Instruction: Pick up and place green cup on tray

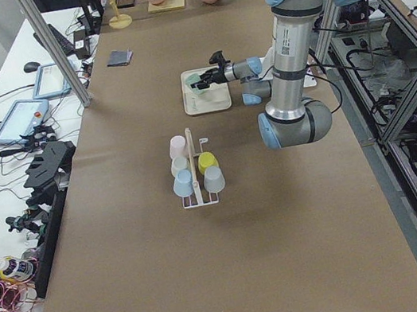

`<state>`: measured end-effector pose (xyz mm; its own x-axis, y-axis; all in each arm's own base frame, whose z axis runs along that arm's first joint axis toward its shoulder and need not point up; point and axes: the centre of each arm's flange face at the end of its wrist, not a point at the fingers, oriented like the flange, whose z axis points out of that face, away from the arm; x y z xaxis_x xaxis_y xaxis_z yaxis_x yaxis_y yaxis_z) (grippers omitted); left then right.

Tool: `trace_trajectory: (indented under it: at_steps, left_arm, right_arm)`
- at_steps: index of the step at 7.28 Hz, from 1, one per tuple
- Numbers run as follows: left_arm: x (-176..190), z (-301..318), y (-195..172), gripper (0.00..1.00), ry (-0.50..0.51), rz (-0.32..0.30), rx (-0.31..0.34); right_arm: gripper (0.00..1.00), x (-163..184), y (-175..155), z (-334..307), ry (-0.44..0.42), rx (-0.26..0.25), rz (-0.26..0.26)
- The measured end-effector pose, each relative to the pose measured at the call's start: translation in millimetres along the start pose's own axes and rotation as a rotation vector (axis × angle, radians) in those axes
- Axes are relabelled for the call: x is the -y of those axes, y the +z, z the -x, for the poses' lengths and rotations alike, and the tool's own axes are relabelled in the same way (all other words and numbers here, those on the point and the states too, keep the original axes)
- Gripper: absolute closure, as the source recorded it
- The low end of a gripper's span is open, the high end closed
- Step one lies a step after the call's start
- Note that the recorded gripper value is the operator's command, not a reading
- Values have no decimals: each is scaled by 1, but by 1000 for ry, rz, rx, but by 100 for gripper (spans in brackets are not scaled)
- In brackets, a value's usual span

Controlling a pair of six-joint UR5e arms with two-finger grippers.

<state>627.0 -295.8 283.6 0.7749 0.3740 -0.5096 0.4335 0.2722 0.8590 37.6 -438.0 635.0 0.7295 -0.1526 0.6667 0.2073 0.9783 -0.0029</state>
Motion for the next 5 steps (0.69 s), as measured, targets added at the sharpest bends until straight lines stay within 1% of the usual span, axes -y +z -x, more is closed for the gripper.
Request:
trace_trajectory:
  at_steps: [5]
  left_arm:
    - [4, 3, 2, 19, -5, -7, 5]
  right_arm:
    - [0, -2, -2, -3, 7, 2, -5]
